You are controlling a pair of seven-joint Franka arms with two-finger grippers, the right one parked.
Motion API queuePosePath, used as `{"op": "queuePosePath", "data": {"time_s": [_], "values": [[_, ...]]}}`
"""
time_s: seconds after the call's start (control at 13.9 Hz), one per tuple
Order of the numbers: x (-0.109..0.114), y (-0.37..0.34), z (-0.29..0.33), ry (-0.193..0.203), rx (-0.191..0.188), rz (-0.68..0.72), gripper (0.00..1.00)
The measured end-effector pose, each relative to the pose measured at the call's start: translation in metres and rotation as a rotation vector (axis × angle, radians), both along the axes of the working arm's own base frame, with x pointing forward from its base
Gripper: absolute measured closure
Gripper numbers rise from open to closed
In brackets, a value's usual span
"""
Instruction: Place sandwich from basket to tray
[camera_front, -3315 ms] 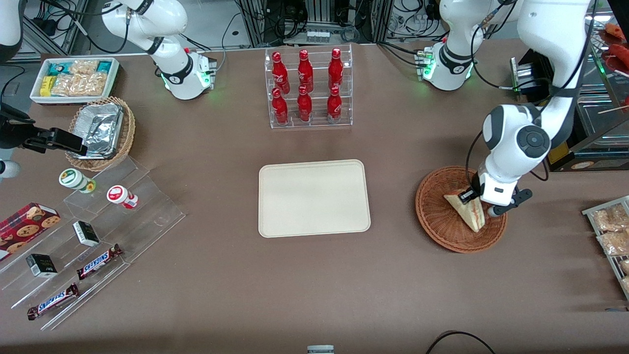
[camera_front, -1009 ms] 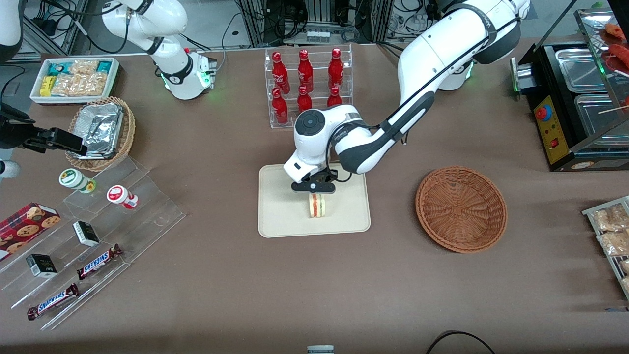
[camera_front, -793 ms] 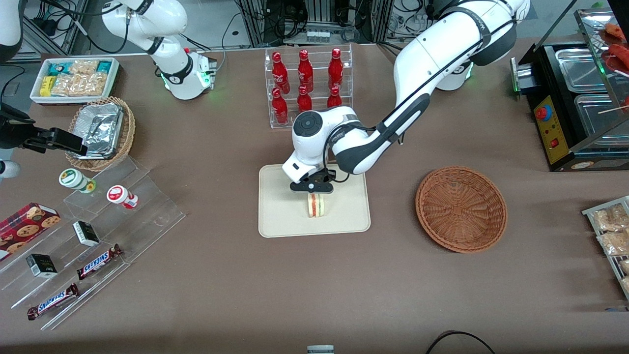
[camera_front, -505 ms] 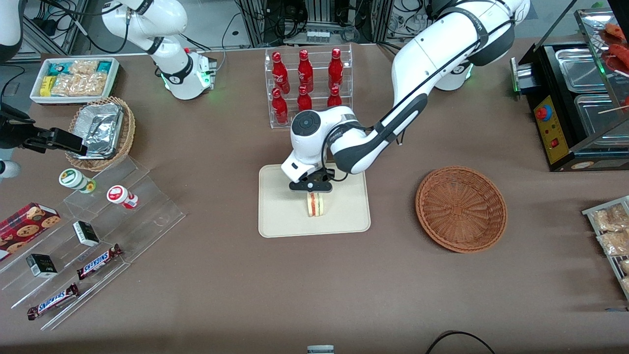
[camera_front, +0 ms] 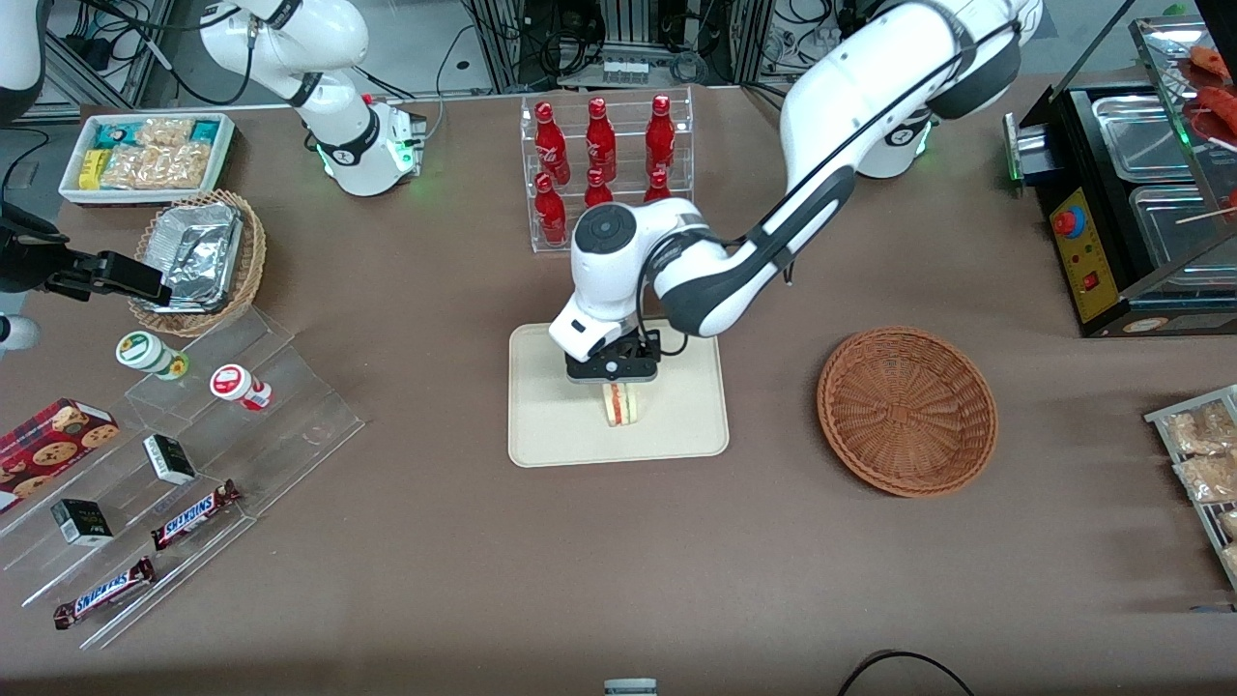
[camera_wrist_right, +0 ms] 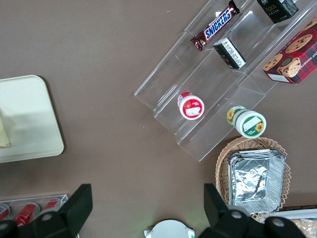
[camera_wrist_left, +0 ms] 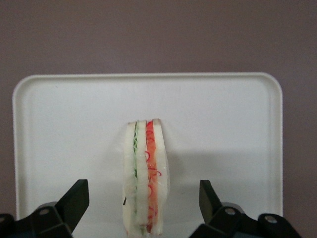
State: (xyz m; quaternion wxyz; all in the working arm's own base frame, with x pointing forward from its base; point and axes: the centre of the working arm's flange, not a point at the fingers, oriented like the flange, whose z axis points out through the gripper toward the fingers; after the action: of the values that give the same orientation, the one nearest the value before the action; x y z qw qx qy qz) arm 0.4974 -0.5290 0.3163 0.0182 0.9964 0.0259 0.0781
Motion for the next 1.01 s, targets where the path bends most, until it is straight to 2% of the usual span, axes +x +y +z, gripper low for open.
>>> {"op": "queuePosePath", "data": {"time_s": [0.29,0.5,0.65,0.86,1.01], "values": [[0.022,0.057,0.113,-0.036,0.043,0.150,0.00],[0.038,0.112,0.166,-0.037,0.082,0.254,0.00],[0.046,0.139,0.183,-0.025,0.102,0.272,0.00],[0.071,0.198,0.201,0.015,0.106,0.244,0.00],[0.089,0.249,0.216,0.049,0.094,0.211,0.00]]}}
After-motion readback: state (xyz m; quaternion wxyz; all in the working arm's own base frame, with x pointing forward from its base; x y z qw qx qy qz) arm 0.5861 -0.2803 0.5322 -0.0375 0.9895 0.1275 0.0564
